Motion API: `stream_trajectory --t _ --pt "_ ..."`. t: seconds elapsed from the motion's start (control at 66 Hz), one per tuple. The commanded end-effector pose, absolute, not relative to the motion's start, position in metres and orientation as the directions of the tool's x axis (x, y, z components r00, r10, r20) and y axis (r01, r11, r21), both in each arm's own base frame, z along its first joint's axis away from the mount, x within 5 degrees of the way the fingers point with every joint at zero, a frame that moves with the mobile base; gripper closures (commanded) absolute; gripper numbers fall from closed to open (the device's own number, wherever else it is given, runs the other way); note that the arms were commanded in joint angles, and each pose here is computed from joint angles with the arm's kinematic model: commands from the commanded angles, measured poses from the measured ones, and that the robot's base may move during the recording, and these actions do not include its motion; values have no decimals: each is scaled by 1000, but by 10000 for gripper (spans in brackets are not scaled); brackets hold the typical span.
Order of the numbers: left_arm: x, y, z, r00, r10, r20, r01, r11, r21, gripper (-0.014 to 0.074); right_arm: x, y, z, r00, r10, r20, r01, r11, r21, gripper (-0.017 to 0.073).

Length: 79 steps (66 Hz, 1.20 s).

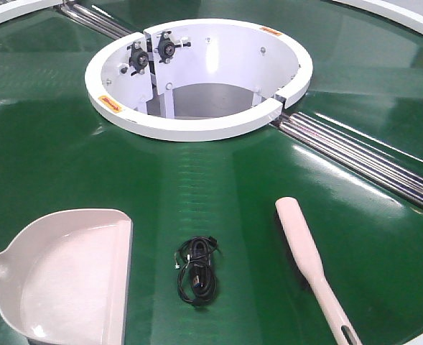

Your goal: Clean and inspect green conveyor with broom and dustpan

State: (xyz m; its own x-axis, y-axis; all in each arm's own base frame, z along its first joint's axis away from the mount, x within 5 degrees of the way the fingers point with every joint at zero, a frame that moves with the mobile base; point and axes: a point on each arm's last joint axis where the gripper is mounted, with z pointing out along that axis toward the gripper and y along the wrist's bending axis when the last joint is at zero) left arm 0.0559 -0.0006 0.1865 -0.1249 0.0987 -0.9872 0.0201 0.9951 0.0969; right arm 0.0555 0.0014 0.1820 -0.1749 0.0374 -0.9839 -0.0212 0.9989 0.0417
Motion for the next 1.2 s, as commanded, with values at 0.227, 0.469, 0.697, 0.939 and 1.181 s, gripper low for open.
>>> stream_trajectory --t 0.227,0.469,0.697,0.939,1.181 --pt "56 -1 186 -66 84 -994 12 996 83 616 56 1 185 -104 28 -994 -18 999 30 565" --pt "56 -1 186 -66 84 -994 12 996 83 616 56 1 185 -104 28 -994 -18 999 30 565" --pt "56 -1 186 -66 84 -994 12 996 83 616 56 1 185 -106 26 -994 -18 999 29 565" --pt "56 -1 186 -66 84 -994 12 996 83 616 56 1 185 -100 28 -995 -18 999 30 565" --pt "56 0 190 -16 82 -996 6 997 82 616 56 1 188 -74 31 -997 -20 999 33 565"
